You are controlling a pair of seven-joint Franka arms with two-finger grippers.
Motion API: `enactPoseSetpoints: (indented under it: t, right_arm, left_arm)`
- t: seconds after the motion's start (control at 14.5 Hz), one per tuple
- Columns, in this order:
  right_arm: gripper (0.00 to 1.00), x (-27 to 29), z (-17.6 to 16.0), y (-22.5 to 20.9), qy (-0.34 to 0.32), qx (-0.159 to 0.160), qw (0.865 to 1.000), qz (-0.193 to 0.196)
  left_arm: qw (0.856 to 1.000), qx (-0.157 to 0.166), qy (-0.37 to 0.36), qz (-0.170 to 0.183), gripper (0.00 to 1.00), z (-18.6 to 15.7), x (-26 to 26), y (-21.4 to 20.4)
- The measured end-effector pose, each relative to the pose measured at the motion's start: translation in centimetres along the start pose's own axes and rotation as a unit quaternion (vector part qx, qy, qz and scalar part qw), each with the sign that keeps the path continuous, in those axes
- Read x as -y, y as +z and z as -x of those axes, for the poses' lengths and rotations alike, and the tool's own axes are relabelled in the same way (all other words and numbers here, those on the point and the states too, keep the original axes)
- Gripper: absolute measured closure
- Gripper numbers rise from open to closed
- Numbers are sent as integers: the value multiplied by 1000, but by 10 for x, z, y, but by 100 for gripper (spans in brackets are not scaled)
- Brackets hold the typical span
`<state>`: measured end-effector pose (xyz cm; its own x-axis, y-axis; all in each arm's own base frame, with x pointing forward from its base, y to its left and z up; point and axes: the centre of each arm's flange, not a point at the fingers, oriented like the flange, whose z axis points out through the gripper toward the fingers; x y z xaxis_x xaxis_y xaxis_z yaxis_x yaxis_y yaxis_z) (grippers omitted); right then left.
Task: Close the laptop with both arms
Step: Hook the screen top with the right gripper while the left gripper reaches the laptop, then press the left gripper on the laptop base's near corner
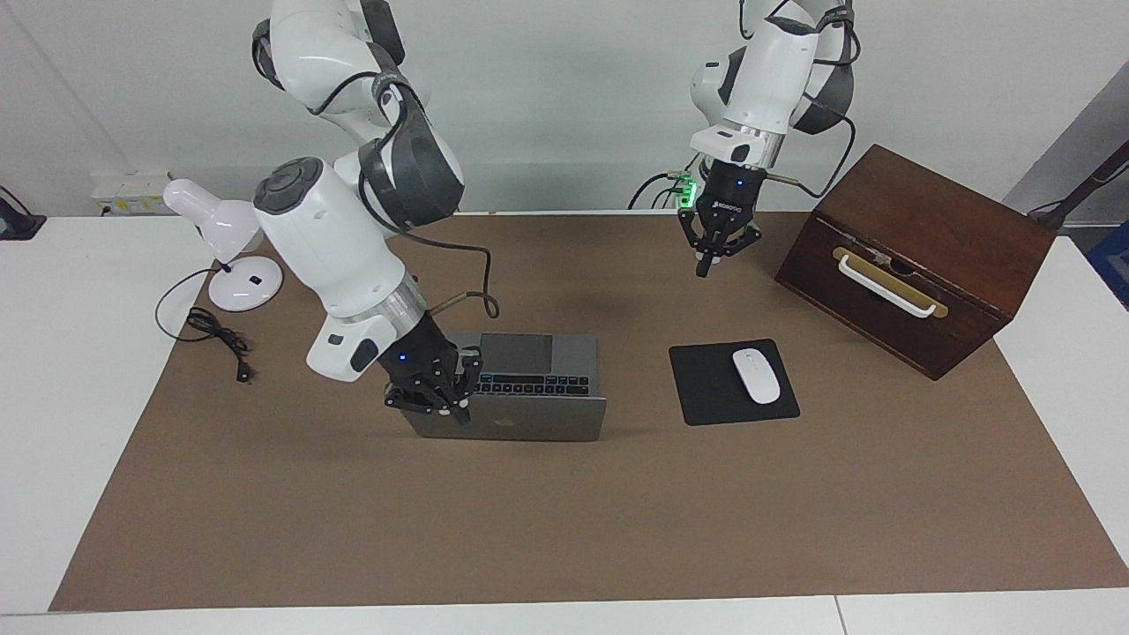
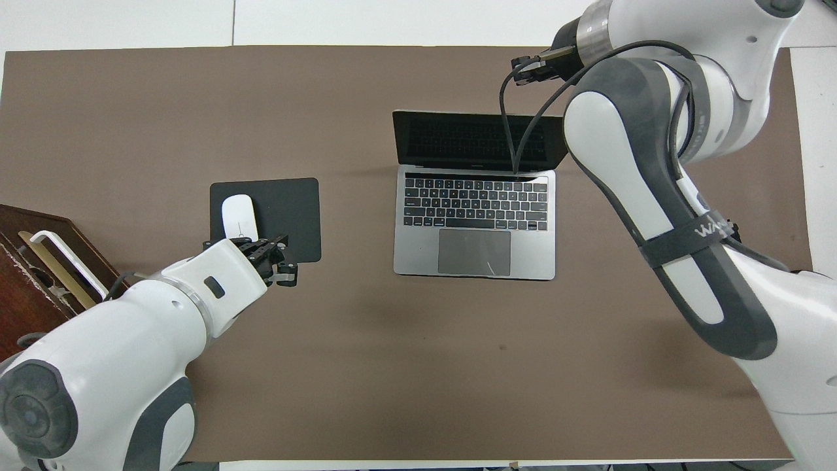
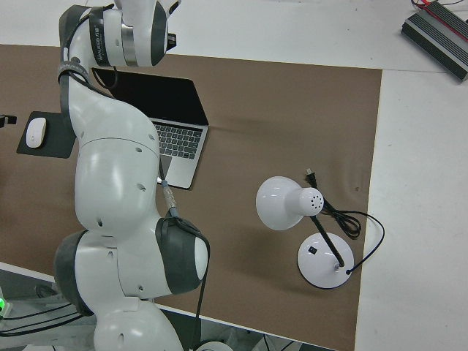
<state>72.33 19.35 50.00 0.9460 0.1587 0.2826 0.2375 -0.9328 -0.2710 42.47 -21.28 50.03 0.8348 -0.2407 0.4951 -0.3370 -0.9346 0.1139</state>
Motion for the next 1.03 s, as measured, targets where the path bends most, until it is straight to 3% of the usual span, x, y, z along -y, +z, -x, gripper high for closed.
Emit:
enactPoseSetpoints:
  t: [0.34, 0.69, 1.03]
  right_arm:
    - [99, 5, 0, 28, 7, 10, 1000, 10]
    - [99, 1, -2, 35, 15, 4, 1000, 11]
    - [99, 1, -2, 37, 21, 5, 1000, 11]
  left_arm:
    - [999, -28, 20, 15, 99, 16, -25, 39]
    - [998, -50, 32, 35, 99, 33, -55, 101]
    - [996, -67, 41, 46, 99, 47, -71, 134]
